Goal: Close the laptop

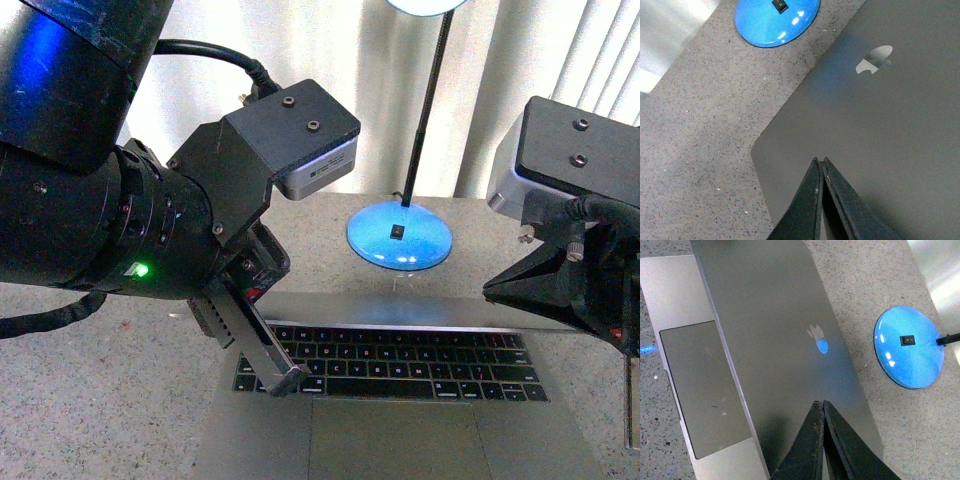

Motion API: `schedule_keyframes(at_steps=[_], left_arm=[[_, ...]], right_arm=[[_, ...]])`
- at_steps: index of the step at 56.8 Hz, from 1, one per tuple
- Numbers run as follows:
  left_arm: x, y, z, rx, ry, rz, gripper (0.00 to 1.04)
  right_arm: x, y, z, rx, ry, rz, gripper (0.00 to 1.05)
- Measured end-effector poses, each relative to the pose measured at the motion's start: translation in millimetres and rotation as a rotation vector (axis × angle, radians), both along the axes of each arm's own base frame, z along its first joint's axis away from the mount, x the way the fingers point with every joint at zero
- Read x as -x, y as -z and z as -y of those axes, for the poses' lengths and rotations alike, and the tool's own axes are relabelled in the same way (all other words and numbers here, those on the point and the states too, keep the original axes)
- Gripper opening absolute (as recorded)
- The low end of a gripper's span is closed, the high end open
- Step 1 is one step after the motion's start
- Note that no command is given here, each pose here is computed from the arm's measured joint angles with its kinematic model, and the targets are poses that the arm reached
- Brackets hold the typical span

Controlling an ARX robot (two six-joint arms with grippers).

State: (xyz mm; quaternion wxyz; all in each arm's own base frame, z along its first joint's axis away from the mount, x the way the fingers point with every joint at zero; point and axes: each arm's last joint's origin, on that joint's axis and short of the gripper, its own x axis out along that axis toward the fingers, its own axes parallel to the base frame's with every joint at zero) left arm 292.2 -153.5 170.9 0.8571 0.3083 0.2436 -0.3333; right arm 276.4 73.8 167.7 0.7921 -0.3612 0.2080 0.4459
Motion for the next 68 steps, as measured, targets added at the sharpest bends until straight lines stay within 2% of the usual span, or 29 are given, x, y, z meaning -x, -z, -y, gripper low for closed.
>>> schedule_keyframes(at_steps=[68], left_arm=[[8.3, 21.8, 2.9, -0.016, 0.018, -0.046, 0.04]], right_arm=[[7.8, 22.8, 0.9, 0.006, -0.009, -0.041, 0.03]])
